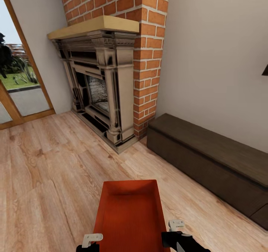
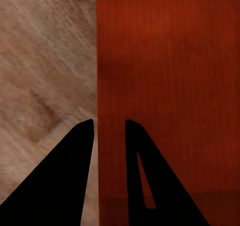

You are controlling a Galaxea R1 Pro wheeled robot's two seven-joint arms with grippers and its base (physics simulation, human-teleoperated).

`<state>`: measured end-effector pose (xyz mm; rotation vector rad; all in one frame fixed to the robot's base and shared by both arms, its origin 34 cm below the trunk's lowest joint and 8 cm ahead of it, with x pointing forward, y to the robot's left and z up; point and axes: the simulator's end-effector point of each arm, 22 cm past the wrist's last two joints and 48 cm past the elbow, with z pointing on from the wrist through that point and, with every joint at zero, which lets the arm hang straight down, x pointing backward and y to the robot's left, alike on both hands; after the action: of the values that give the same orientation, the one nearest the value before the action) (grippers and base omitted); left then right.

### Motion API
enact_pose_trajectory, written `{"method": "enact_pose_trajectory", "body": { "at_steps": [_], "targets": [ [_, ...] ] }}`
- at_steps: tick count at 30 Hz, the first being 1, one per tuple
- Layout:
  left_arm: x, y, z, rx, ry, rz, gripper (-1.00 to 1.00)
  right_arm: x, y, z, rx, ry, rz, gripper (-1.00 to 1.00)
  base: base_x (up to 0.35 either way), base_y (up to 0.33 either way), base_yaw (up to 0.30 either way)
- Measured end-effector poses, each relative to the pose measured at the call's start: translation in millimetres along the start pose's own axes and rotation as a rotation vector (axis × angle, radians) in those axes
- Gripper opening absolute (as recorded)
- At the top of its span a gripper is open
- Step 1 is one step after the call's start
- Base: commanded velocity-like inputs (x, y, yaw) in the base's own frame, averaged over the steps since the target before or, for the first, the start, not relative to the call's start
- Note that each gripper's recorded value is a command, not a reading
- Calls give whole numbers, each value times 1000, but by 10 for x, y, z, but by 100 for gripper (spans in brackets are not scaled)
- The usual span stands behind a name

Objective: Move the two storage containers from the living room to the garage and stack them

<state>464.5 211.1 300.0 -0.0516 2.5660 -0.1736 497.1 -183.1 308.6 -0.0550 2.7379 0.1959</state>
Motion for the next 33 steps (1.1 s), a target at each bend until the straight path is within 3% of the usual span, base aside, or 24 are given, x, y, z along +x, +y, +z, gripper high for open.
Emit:
{"method": "enact_pose_trajectory", "body": {
  "at_steps": [33],
  "targets": [
    [-478, -85, -505, 0, 0, 2, -100, -384, 86, -579, 1, -1, 0, -100, 0, 0, 0]
  ]
}}
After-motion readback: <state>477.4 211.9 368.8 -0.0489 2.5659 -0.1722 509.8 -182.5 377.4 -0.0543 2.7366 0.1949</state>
